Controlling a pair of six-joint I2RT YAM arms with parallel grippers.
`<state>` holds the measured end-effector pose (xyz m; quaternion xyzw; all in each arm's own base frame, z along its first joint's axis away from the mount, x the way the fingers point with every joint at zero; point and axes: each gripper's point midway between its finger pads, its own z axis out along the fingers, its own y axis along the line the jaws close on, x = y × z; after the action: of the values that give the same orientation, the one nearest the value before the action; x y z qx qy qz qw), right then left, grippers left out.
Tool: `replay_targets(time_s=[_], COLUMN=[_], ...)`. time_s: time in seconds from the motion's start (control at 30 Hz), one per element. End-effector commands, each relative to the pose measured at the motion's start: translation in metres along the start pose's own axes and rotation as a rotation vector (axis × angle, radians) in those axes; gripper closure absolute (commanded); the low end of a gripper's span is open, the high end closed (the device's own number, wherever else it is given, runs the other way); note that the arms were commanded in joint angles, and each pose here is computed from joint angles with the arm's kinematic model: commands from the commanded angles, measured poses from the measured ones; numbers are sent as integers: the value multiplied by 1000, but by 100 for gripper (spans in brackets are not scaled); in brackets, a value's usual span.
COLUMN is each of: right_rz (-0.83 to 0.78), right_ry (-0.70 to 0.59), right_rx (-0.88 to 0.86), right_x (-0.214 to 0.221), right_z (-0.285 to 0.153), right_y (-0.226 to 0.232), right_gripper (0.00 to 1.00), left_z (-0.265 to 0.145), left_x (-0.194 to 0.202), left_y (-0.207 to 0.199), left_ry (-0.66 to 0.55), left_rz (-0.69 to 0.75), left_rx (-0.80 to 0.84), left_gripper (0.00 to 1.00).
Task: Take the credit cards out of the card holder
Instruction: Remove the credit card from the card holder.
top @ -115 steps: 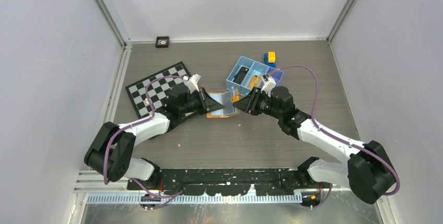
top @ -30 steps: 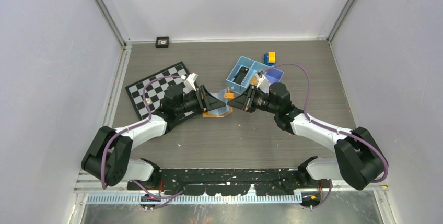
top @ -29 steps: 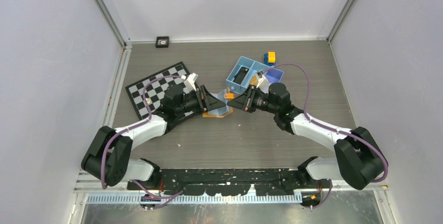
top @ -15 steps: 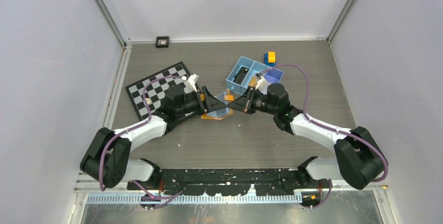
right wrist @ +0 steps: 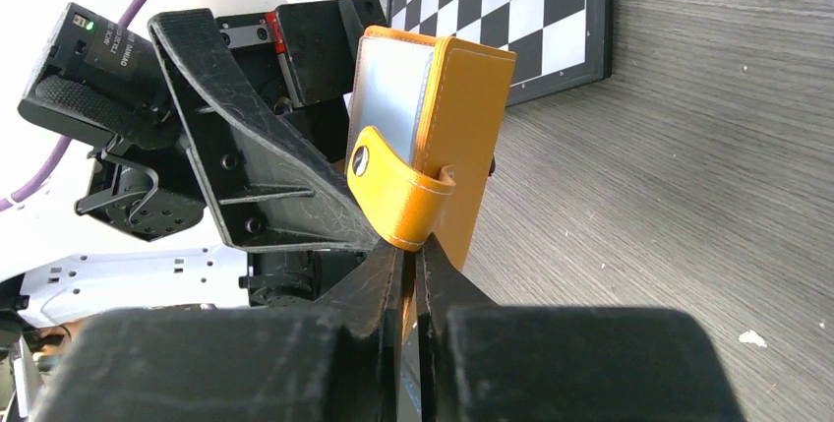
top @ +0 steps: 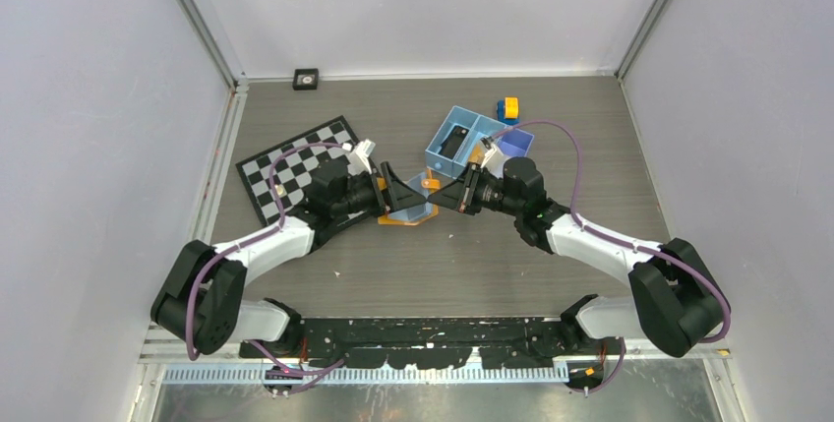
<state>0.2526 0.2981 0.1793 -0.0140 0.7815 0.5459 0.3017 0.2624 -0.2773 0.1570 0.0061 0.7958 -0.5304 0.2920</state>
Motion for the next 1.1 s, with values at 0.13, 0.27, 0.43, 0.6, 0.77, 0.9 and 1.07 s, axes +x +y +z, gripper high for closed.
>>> replay_targets(time_s=[0.13, 0.27, 0.43, 0.6, 0.77, 0.9, 1.07], right_rz=[-60, -59, -48, -39, -36, -39, -27], right_ry=[-31, -38, -67, -83, -65, -59, -39], right_rx=[-143, -98, 32, 49, -3, -21, -19], right_x=[-10, -12, -17, -21, -18, -17, -14], right_z=[-6, -5, -4, -7, -5, -6, -1], right_y=[40, 32, 9, 4, 11, 14, 11], right_gripper=[100, 100, 100, 100, 77, 56, 50], left_z=[4, 3, -3, -6, -8, -10, -12], left_x=[-12, -13, -16, -19, -20, -21, -20], left_y=[-4, -2, -7, -16, -31, -40, -54], left_ry=[-19, -23, -40, -57, -67, -75, -70], left_rz=[52, 49, 72, 83, 86, 84, 80], left_rx=[-45, -61, -61, -26, 53, 101, 183], left_gripper=[26, 40, 56, 67, 77, 78, 80])
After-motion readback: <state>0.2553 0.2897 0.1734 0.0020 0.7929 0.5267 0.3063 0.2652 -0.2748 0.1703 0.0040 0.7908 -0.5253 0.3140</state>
